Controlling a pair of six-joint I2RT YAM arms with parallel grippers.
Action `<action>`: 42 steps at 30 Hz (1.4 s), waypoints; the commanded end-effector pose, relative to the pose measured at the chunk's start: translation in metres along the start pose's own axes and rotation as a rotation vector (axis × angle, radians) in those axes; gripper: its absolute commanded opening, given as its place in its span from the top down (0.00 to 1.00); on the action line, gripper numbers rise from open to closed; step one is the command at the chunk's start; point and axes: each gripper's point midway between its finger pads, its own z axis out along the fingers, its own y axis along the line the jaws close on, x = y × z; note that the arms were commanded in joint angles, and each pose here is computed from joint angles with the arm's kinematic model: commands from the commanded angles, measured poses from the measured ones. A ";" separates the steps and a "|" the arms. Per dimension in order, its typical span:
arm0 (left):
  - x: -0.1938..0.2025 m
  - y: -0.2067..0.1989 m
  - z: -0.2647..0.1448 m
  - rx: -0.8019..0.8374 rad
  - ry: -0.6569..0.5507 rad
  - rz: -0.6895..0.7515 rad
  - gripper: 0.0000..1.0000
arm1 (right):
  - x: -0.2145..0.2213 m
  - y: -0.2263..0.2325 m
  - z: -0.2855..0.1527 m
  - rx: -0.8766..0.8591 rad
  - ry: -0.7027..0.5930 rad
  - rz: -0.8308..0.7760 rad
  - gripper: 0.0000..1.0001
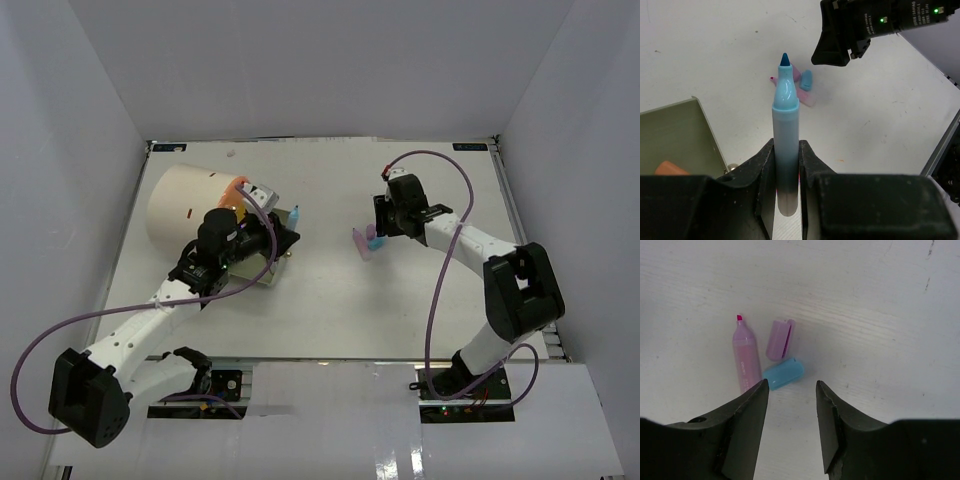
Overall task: Sort the stationery into containers
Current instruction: Move the pen cap to the center of the board.
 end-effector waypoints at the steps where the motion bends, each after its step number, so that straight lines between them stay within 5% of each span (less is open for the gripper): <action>1: -0.017 -0.002 -0.009 -0.005 -0.066 0.036 0.81 | -0.010 -0.001 0.007 -0.018 0.022 -0.048 0.53; 19: -0.018 -0.005 -0.010 0.015 -0.096 0.033 0.81 | 0.019 -0.011 0.061 0.037 0.154 -0.012 0.63; 42: -0.016 -0.008 -0.009 0.031 -0.089 0.028 0.80 | 0.062 -0.020 0.031 0.078 0.197 0.079 0.66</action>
